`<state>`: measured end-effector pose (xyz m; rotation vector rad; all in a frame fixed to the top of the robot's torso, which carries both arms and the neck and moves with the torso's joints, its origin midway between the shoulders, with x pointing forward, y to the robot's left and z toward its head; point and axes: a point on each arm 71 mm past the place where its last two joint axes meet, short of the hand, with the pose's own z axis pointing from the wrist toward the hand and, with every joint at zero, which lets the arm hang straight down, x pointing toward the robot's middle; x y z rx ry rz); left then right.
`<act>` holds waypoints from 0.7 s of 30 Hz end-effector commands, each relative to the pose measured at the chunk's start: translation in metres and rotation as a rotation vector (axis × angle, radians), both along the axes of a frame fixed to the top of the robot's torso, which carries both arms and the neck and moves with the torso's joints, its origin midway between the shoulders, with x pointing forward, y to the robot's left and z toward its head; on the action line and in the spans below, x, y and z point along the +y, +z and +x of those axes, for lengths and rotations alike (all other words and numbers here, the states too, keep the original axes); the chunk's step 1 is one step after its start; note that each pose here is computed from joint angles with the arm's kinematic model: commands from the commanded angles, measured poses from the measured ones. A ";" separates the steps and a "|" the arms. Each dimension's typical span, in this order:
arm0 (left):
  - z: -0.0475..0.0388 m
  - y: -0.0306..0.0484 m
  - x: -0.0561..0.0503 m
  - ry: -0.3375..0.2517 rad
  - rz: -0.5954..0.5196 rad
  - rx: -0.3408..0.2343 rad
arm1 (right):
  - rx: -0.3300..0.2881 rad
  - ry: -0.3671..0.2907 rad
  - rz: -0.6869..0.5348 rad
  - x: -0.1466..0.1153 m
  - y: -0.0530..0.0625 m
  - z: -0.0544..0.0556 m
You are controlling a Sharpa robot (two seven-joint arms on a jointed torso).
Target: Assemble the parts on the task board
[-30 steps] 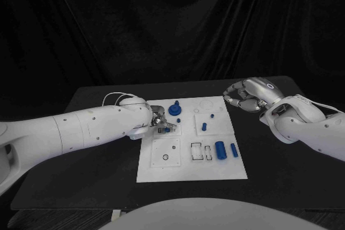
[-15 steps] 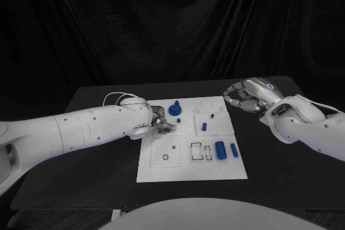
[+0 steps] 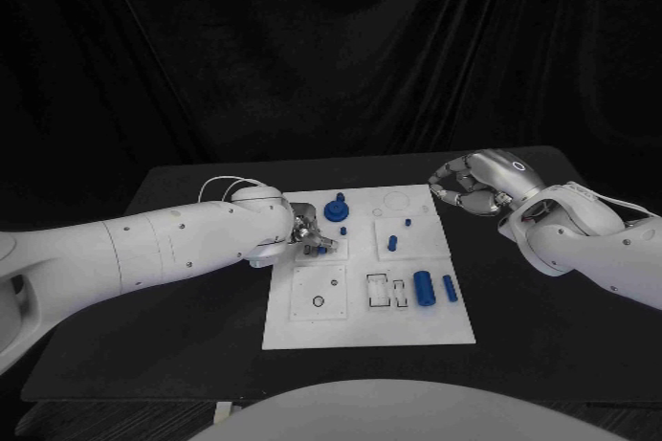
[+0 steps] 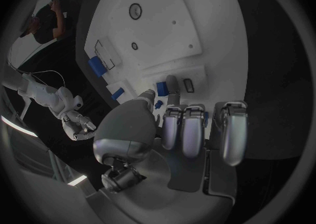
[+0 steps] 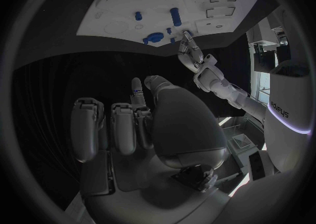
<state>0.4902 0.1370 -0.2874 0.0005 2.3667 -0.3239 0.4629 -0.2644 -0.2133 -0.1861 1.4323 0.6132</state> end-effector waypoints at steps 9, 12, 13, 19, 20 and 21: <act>0.0009 0.0023 -0.003 -0.008 -0.007 0.000 | 0.011 -0.017 -0.003 -0.002 -0.002 0.000; 0.0009 0.0026 -0.002 -0.007 -0.010 -0.002 | 0.013 -0.018 -0.004 -0.002 -0.003 0.000; 0.0009 0.0026 -0.002 -0.007 -0.011 -0.003 | 0.014 -0.018 -0.004 -0.002 -0.004 0.000; -0.0012 0.0045 -0.003 -0.010 -0.034 -0.019 | 0.020 -0.018 -0.005 -0.002 -0.006 -0.001; -0.0018 0.0049 -0.004 -0.010 -0.038 -0.022 | 0.020 -0.019 -0.005 -0.003 -0.006 -0.001; -0.0023 0.0052 -0.004 -0.010 -0.040 -0.024 | 0.020 -0.020 -0.005 -0.003 -0.006 -0.001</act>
